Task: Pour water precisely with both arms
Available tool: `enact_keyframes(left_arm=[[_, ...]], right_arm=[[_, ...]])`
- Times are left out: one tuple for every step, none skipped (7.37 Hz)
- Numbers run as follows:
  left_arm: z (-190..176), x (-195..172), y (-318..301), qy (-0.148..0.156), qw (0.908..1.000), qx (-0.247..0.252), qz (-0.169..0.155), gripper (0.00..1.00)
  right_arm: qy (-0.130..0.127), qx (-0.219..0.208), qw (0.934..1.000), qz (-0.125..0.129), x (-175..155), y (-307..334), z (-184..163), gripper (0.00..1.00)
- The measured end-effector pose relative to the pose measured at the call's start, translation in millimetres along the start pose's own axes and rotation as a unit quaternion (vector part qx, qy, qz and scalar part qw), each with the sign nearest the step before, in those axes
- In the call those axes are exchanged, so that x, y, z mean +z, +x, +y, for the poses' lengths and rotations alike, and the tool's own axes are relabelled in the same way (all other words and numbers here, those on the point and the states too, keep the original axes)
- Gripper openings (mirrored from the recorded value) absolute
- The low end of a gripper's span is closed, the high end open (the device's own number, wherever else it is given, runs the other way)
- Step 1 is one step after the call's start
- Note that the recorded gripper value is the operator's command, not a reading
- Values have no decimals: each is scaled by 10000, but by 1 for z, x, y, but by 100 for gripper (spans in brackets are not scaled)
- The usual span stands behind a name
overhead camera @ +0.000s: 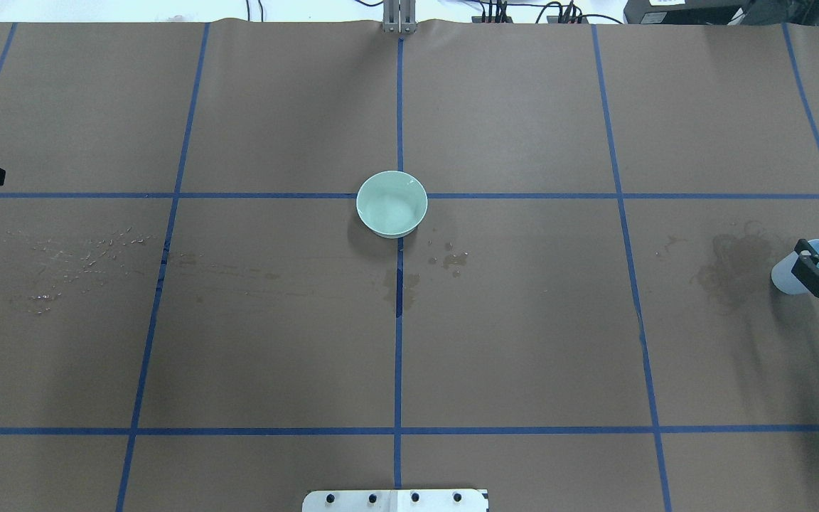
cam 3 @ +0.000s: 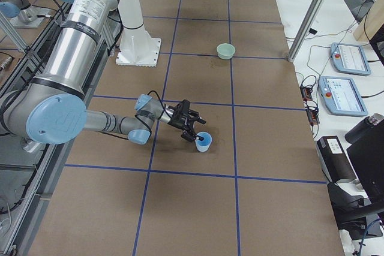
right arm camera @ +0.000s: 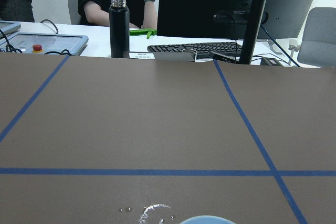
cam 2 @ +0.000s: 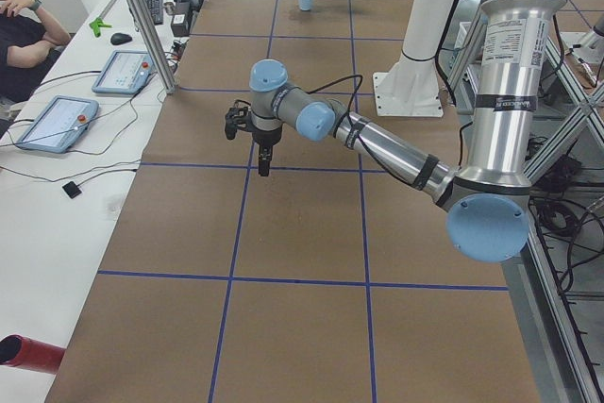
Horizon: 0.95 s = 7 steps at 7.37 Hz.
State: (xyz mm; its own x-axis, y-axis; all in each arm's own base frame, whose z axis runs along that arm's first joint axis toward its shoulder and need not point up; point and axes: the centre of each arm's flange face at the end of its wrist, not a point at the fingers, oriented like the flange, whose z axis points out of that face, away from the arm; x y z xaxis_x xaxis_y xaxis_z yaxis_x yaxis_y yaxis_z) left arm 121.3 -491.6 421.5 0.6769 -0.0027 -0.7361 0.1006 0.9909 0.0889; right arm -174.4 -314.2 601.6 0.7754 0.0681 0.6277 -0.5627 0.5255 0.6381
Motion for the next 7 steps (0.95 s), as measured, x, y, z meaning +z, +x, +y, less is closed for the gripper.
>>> enact_keyframes(left_arm=[[-10,-7,18,42,9998,-162,114,100],[-27,-18,59,-5,9984,-430,361,100],[-36,-19,121,-182,9956,-707,591,100],[-39,-8,194,-330,9925,-959,685,100],[-46,6,260,-390,9901,-1162,690,100],[-52,23,318,-419,9885,-1303,643,100],[-52,44,368,-374,9883,-1376,540,100]], right_arm=[[-234,-56,9997,-18,0,8,-27,100],[-521,-154,9985,-18,2,18,-56,100],[-779,-239,9967,-23,5,23,-77,100],[-1013,-261,9945,-46,9,26,-91,100],[-1322,-266,9908,-112,15,31,-108,100],[-1755,-321,9836,-248,21,42,-130,100],[-2222,-420,9733,-391,26,55,-151,100]])
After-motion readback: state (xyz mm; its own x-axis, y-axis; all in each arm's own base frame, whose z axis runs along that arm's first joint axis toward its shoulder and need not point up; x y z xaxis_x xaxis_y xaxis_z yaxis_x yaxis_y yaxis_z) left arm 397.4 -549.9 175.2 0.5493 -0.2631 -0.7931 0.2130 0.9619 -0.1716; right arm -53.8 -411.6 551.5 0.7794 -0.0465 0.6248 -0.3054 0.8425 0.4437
